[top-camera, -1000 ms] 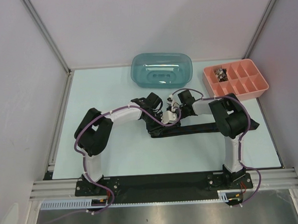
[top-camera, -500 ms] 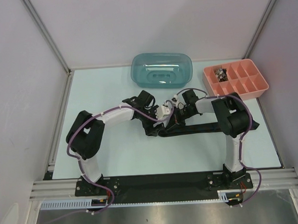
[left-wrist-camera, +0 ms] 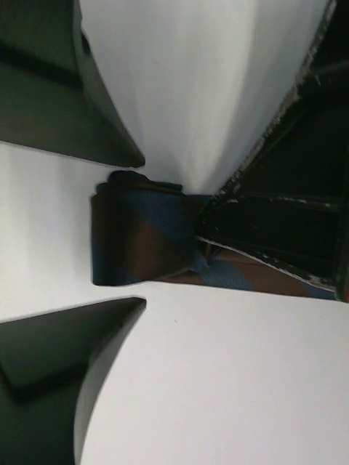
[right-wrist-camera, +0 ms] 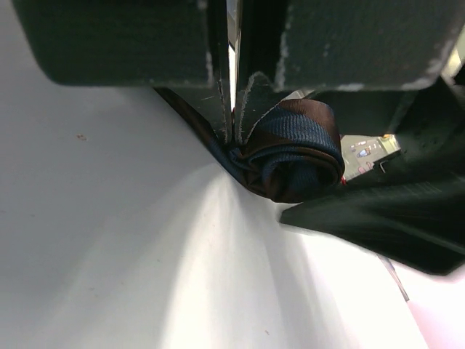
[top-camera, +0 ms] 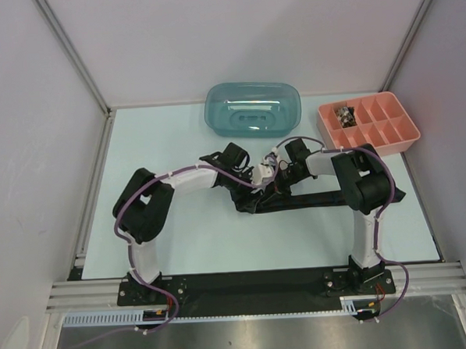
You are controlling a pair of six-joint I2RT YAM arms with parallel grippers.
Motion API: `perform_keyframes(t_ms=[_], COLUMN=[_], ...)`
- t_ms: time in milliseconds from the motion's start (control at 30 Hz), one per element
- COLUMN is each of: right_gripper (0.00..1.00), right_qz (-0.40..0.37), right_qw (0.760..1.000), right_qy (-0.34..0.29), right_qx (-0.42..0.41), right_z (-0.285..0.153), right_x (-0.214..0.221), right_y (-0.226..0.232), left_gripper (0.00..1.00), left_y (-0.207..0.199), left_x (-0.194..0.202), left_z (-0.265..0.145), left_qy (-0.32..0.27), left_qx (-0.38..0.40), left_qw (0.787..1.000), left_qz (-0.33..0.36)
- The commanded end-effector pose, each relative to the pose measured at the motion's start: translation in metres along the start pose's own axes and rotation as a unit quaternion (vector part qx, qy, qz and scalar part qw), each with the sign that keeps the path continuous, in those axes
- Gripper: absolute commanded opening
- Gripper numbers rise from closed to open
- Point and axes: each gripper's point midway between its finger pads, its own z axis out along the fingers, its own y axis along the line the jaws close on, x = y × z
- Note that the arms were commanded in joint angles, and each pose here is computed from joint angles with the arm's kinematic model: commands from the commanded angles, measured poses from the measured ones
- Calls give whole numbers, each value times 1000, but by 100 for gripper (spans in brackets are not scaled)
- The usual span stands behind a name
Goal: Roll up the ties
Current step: Roll the tie at the center of the board.
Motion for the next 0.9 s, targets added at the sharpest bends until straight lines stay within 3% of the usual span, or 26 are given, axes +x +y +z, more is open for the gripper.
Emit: perform_keyframes(t_ms=[0, 233, 500, 767, 867], right_gripper=[0, 0, 1, 35, 43], right_qz=[-6, 4, 18, 4, 3], right_qw=[999, 1000, 1000, 998, 997], right_qy=[-12, -17, -21, -27, -26], right_qx=[43, 20, -1, -64, -78], right_z=[7, 21, 1, -39, -44], right_x=[-1, -2, -5, -5, 0], right_y=[-17, 1, 2, 38, 48], left_gripper=[68, 43, 35, 36, 35], left_y=[-5, -10, -18, -23, -22], left_x=[-30, -45, -3, 15, 15], left_z=[8, 19, 35, 37, 38], left_qy=[-34, -28, 59, 88, 89], left_qx=[24, 26, 22, 36, 36], left_qw=[999, 999, 997, 994, 994], left_qz=[13, 38, 51, 54, 57])
